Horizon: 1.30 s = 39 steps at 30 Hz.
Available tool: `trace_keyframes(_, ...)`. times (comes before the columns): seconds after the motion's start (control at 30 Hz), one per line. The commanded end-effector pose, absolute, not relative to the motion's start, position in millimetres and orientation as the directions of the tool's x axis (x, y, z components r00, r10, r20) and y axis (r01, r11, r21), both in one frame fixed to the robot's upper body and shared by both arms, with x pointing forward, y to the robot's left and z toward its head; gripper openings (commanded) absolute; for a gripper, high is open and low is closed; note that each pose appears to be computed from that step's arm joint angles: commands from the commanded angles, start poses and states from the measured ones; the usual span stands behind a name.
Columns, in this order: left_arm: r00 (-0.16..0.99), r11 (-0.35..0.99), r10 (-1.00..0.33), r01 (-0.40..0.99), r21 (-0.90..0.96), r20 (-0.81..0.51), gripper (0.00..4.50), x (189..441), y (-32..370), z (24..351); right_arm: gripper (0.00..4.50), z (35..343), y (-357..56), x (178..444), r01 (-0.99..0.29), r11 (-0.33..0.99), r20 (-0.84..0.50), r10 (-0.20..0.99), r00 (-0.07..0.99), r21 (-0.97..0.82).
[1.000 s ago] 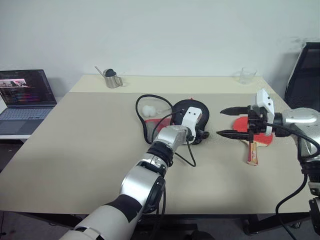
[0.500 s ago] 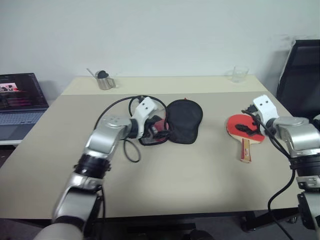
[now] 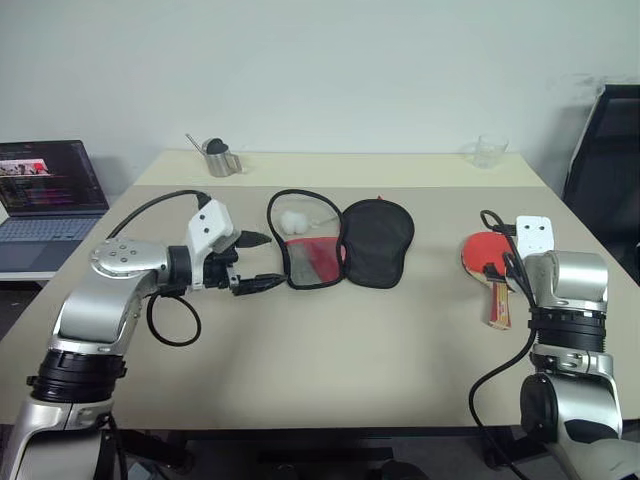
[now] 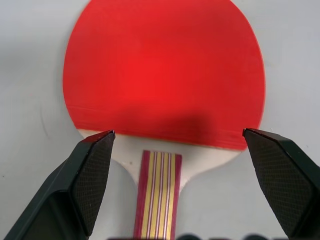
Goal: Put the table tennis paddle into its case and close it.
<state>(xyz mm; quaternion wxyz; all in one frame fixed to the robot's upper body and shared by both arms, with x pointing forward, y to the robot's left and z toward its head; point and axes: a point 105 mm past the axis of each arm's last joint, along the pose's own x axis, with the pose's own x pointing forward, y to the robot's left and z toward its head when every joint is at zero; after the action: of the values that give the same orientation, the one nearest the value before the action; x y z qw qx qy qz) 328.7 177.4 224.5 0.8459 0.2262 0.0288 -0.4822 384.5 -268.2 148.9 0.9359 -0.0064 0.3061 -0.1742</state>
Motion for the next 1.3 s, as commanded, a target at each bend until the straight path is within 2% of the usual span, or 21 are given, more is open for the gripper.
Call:
trace_keyframes(0.03,0.489,0.384,-0.849,0.831,0.402,-0.201,4.25,314,170,255,4.5,159,-276,378,0.371,0.923,-0.546,-0.365,0.754,-0.104)
trace_keyframes(0.27,0.447,0.356,-0.87,0.862,0.361,-0.209,4.25,299,185,272,4.5,144,-270,367,0.37,0.925,-0.601,-0.344,0.722,-0.087)
trace_keyframes(0.6,0.448,0.358,-0.868,0.863,0.357,-0.215,4.25,287,200,286,4.5,137,-262,367,0.364,0.929,-0.616,-0.327,0.717,-0.069)
trace_keyframes(0.93,0.487,0.388,-0.829,0.855,0.345,-0.274,4.25,281,217,278,4.5,124,-241,372,0.319,0.946,-0.642,-0.285,0.712,-0.066)
trace_keyframes(1.03,0.508,0.406,-0.815,0.844,0.35,-0.278,4.27,279,224,280,3.9,118,-238,372,0.313,0.947,-0.651,-0.278,0.707,-0.065)
trace_keyframes(1.3,0.571,0.471,-0.775,0.807,0.357,-0.27,4.27,283,240,279,1.22,114,-236,375,0.307,0.95,-0.648,-0.272,0.711,-0.061)
